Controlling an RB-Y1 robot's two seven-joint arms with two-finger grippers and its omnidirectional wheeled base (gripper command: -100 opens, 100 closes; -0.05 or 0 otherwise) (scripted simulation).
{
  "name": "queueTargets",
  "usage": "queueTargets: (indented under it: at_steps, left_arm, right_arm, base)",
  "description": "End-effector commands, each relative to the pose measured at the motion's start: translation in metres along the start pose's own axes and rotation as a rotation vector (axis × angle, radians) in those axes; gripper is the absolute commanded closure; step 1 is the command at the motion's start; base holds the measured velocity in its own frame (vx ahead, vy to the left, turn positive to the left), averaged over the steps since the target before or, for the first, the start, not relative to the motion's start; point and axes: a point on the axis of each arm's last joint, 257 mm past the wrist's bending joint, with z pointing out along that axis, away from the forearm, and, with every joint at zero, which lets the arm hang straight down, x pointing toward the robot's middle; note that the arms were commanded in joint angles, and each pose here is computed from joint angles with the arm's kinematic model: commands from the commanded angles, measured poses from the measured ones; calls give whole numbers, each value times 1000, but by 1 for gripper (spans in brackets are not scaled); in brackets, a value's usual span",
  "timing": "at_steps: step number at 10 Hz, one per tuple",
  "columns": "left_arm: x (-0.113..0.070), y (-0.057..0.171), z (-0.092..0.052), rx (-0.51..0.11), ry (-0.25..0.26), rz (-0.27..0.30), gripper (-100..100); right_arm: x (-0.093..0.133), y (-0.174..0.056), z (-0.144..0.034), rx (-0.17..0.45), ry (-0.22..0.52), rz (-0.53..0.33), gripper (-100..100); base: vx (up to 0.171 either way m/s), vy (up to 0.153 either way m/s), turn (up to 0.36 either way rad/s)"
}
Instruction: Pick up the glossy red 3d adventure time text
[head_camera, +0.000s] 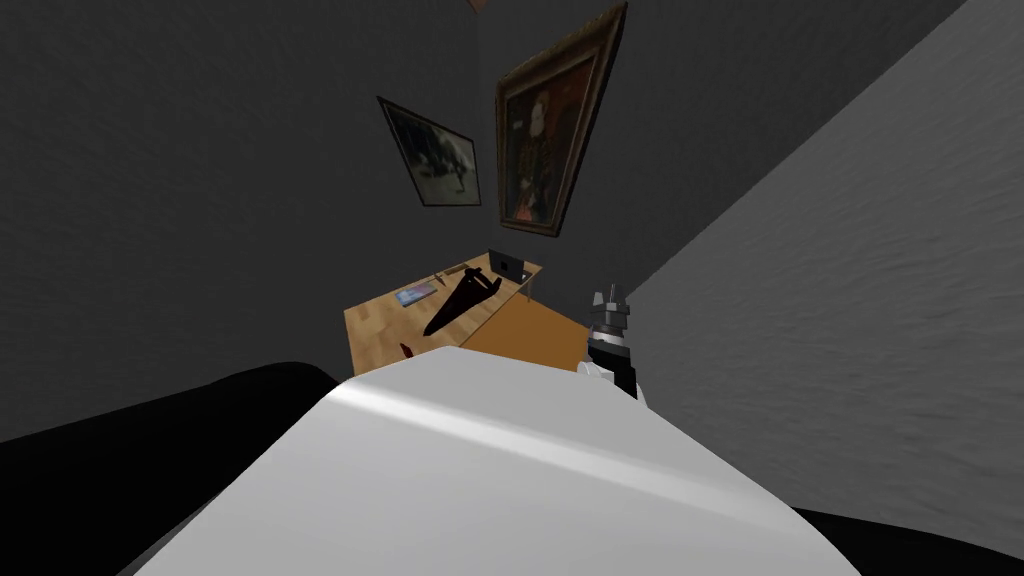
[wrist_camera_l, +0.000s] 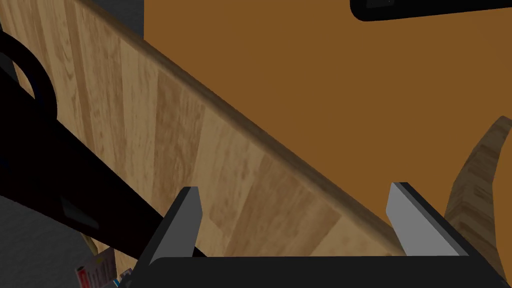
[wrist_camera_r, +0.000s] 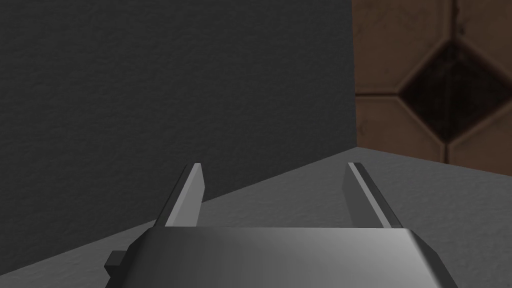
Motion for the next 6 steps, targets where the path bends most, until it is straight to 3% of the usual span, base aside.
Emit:
queueTargets:
  at_steps: [1,2,6]
  left_arm:
    - [-19,33,-12,-103,-26,25,-100]
    - [-21,33,-13,-107,-26,35,-100]
    - [-77,105,-56,-349,-94,126,-100]
  right_arm:
    - [0,0,0,0,0,0,0]
    - [0,0,0,0,0,0,0]
    - [0,0,0,0,0,0,0]
  base:
    - [64,-26,-279]
    - [54,-2,-107]
    - [72,-12,-235]
